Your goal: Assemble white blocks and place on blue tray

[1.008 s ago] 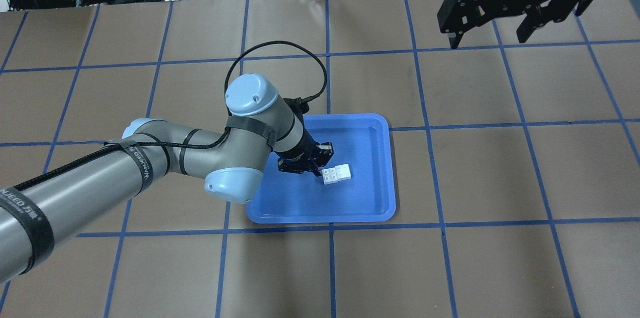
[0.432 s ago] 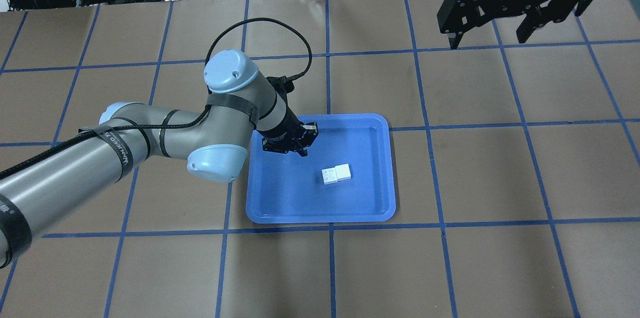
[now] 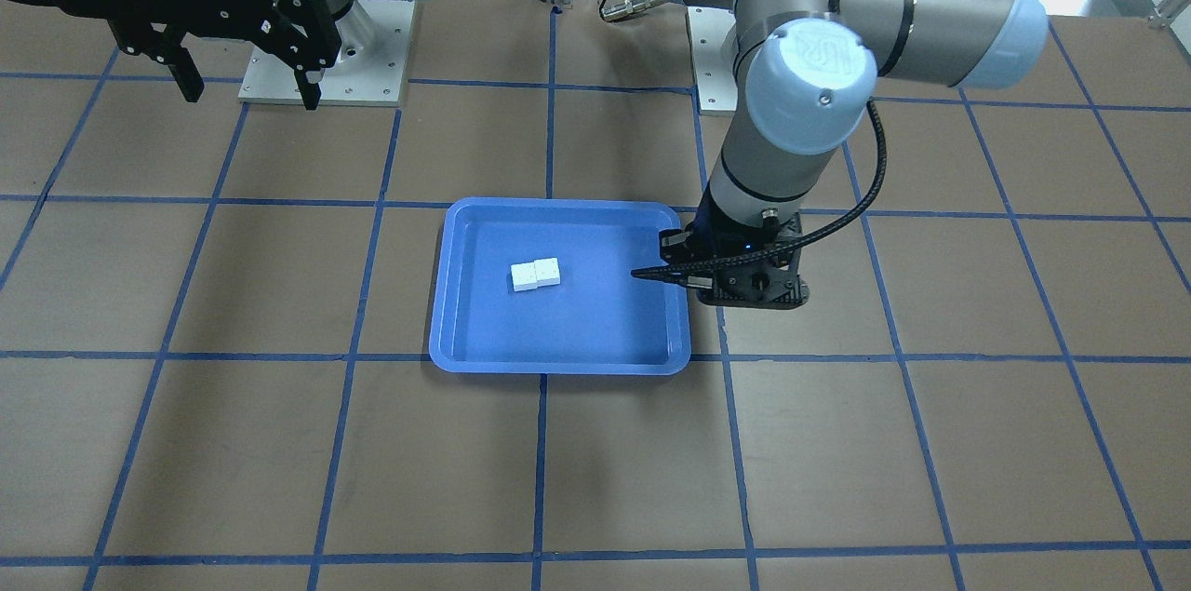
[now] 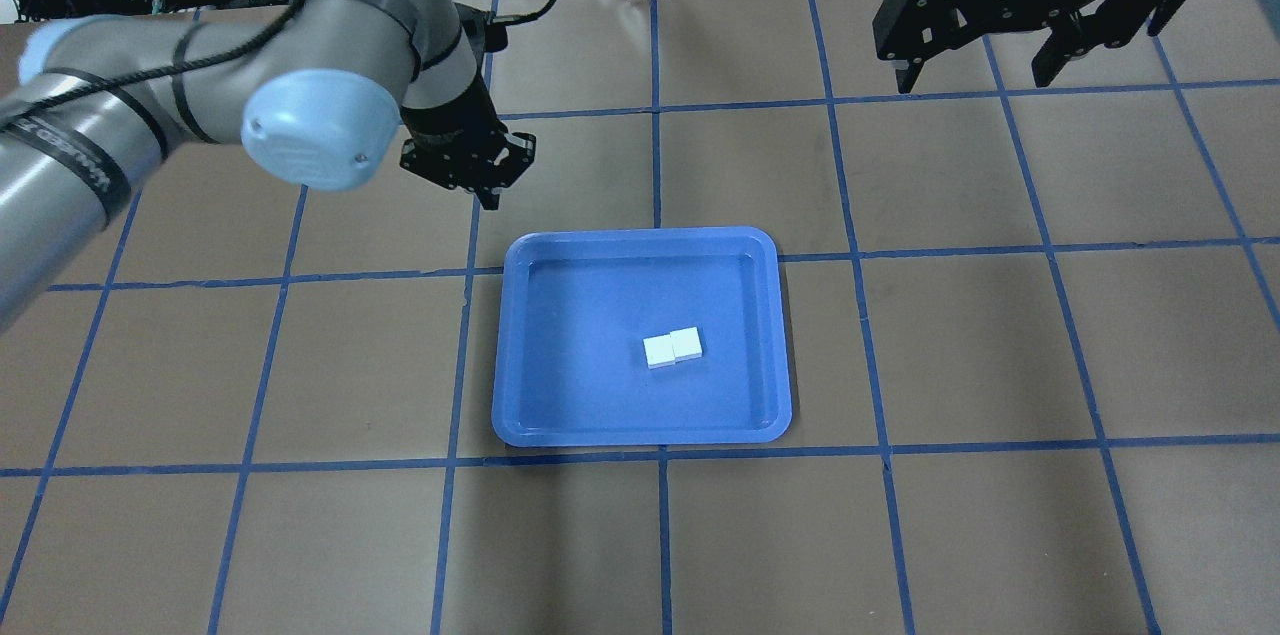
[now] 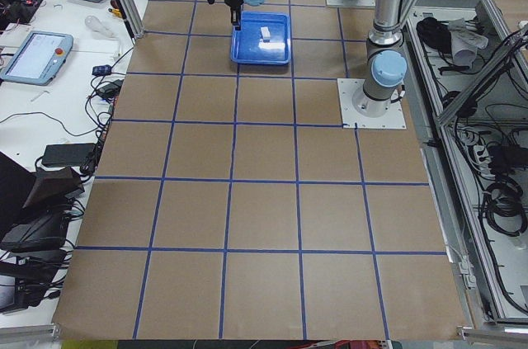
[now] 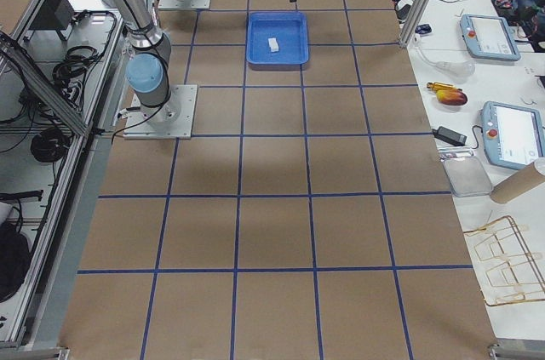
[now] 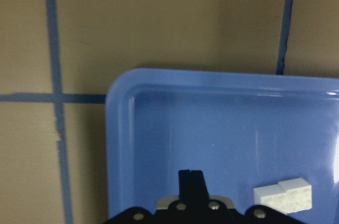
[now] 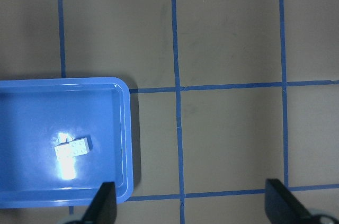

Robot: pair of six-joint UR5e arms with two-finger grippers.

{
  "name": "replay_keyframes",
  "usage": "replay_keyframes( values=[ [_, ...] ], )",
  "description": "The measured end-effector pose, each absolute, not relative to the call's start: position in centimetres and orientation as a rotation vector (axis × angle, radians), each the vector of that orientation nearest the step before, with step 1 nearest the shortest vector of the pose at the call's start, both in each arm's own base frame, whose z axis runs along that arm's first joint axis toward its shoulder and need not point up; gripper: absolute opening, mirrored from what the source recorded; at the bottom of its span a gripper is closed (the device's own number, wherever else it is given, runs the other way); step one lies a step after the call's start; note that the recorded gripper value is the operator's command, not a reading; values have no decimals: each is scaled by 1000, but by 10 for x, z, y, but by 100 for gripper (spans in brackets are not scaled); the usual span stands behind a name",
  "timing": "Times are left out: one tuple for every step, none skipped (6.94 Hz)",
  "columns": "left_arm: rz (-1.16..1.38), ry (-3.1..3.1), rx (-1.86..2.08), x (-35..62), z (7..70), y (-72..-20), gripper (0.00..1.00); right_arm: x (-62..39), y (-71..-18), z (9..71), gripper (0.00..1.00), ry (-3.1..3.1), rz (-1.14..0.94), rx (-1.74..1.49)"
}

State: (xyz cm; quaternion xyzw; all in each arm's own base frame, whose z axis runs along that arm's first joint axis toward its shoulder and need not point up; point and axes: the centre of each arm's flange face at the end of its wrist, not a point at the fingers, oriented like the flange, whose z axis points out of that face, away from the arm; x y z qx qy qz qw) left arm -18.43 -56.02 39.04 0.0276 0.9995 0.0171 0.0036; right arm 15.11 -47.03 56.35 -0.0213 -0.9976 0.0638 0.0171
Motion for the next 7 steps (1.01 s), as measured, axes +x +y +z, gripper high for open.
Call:
replay_keyframes(
  values=[
    [40, 3115, 100, -153, 429, -562, 69, 151, -471, 563, 100, -3101, 202, -78],
    [21, 3109, 96, -132, 458, -554, 100, 151, -470, 563, 100, -3102, 203, -78],
    [-27, 3109, 88, -122, 485, -542, 100, 151, -470, 563, 100, -3102, 202, -77],
    [-81, 3109, 90, -120, 507, -528, 100, 152, -470, 562, 100, -3103, 200, -77],
    [-121, 3112, 108, -122, 525, -513, 100, 152, -470, 562, 100, -3102, 199, -78],
    [-127, 3118, 135, -120, 535, -500, 100, 152, -470, 562, 100, -3102, 198, -76],
    [-106, 3124, 151, -116, 533, -499, 100, 153, -470, 562, 100, -3102, 197, -73]
  ],
)
